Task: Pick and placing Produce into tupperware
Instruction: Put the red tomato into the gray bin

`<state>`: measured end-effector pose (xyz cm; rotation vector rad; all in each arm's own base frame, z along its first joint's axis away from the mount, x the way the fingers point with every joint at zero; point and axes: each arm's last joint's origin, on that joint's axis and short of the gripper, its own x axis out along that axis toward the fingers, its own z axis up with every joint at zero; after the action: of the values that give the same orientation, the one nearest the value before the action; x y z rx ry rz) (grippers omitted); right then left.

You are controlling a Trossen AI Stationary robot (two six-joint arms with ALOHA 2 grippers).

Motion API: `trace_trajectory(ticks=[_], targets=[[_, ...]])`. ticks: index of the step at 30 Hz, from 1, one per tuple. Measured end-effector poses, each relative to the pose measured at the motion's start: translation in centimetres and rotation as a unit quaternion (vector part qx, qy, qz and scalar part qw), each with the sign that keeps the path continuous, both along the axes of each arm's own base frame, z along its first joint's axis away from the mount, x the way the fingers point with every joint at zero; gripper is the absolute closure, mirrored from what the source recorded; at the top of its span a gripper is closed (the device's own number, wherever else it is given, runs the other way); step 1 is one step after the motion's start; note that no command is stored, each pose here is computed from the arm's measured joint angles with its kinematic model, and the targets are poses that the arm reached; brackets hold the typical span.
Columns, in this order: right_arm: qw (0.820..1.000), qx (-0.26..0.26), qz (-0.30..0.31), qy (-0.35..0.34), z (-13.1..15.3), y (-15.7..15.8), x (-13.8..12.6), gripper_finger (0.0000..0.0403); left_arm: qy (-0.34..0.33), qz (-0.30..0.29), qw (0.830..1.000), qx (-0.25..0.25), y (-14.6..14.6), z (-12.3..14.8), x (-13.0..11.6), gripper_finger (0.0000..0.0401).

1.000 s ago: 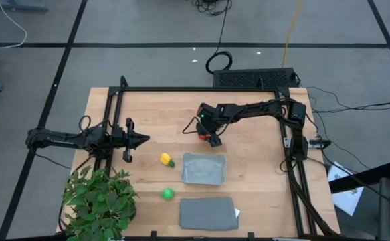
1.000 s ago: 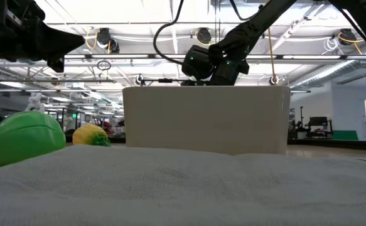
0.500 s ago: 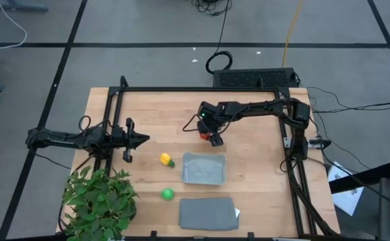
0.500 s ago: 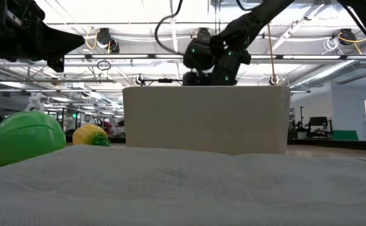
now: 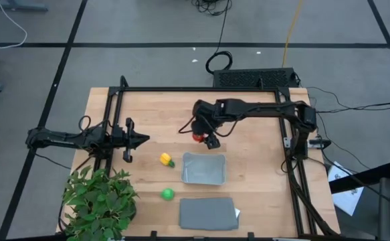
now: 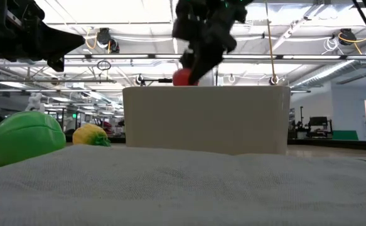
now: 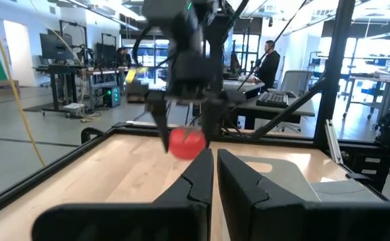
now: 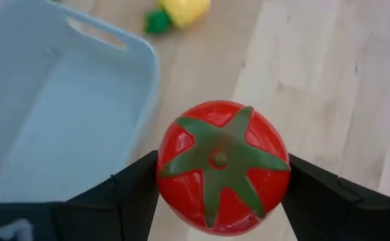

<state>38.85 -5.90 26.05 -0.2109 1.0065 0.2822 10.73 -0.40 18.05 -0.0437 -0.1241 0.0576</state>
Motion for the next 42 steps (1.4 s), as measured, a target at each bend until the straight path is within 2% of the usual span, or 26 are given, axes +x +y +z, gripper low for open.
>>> trace_trajectory(ticks=[7,14,17,21,30,36,39,42], targets=[[0.998,0.047,0.034,-0.031,4.0,2.1,0.6,0.0145,0.0,0.0,1.0,-0.001,0.0,0.0,0.0,0.0375],[0.998,0.049,0.04,-0.03,5.0,2.5,0.5,0.0146,0.0,0.0,1.0,-0.002,0.0,0.0,0.0,0.0375],[0.997,0.054,0.052,-0.026,4.6,2.6,0.4,0.0146,0.0,0.0,1.0,-0.001,0.0,0.0,0.0,0.0375],[0.991,0.078,0.098,-0.034,3.8,3.2,0.7,0.0142,0.0,0.0,1.0,0.0,0.0,0.0,0.0,0.0375],[0.978,0.046,0.201,-0.017,0.9,6.6,2.1,0.0145,0.0,0.001,1.0,0.0,0.0,0.0,0.0,0.0375],[0.962,-0.008,0.274,-0.005,-0.4,8.4,2.3,0.014,0.0,0.0,1.0,-0.001,0.0,0.0,0.0,0.0375],[0.965,-0.029,0.262,-0.007,-0.7,8.9,2.7,0.014,0.0,0.0,1.0,-0.003,0.0,0.0,0.0,0.0375],[0.974,-0.007,0.226,0.008,-1.1,8.8,2.9,0.0144,0.0,0.0,1.0,-0.004,0.0,0.0,0.0,0.0375]])
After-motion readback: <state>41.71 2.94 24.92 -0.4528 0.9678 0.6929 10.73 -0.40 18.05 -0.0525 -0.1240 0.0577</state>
